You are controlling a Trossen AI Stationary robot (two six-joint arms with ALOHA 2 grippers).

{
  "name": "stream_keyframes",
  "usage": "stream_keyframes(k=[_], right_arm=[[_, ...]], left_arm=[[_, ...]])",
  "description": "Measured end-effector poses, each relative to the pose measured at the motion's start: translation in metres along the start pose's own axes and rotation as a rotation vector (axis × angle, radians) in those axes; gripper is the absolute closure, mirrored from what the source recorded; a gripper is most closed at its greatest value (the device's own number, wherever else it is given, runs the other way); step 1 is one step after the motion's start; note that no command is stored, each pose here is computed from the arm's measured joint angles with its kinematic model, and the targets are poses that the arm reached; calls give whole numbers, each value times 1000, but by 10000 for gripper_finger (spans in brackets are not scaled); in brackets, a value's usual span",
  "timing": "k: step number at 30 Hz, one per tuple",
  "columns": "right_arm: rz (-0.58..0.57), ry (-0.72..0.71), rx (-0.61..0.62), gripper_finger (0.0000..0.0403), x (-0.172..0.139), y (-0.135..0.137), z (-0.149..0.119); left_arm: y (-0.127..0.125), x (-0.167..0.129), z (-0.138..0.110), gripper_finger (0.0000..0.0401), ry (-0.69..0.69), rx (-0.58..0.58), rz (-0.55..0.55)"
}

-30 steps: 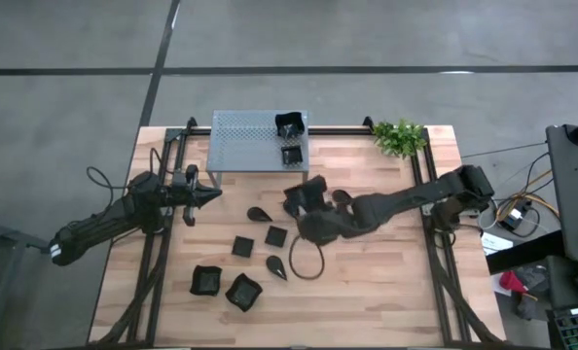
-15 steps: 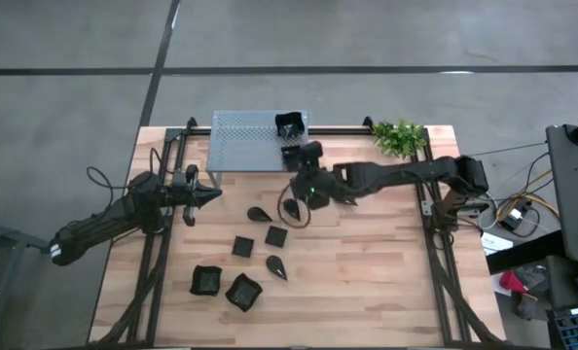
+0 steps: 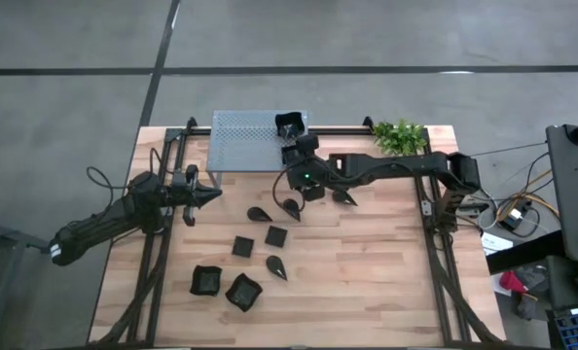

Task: Pick & Place Mini shaped plates
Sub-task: Stack the black square plate on top of the other black square plate on the shelf

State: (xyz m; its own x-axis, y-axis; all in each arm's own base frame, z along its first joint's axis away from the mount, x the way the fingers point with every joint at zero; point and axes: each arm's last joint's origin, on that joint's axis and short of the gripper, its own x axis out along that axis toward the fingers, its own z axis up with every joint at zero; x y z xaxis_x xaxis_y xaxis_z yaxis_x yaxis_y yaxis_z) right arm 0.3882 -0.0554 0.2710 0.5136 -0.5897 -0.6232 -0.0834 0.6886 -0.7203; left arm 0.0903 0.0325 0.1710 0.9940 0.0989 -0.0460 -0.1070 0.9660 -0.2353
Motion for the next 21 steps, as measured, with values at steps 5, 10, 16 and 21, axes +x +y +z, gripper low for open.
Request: stream_keyframes(k=[5, 10, 16, 21], right_arm=[[-21, -1, 9, 394, 1, -2, 1], [-25, -5, 19, 394, 2, -2, 1], [-21, -10, 23, 391, 2, -2, 1], [-23, -12, 38, 365, 2, -3, 1]], left_arm=[[0, 0, 0, 398, 0, 0, -1], [0, 0, 0, 398, 0, 0, 0], [0, 0, 0, 398, 0, 0, 0], [0, 0, 0, 398, 0, 0, 0]])
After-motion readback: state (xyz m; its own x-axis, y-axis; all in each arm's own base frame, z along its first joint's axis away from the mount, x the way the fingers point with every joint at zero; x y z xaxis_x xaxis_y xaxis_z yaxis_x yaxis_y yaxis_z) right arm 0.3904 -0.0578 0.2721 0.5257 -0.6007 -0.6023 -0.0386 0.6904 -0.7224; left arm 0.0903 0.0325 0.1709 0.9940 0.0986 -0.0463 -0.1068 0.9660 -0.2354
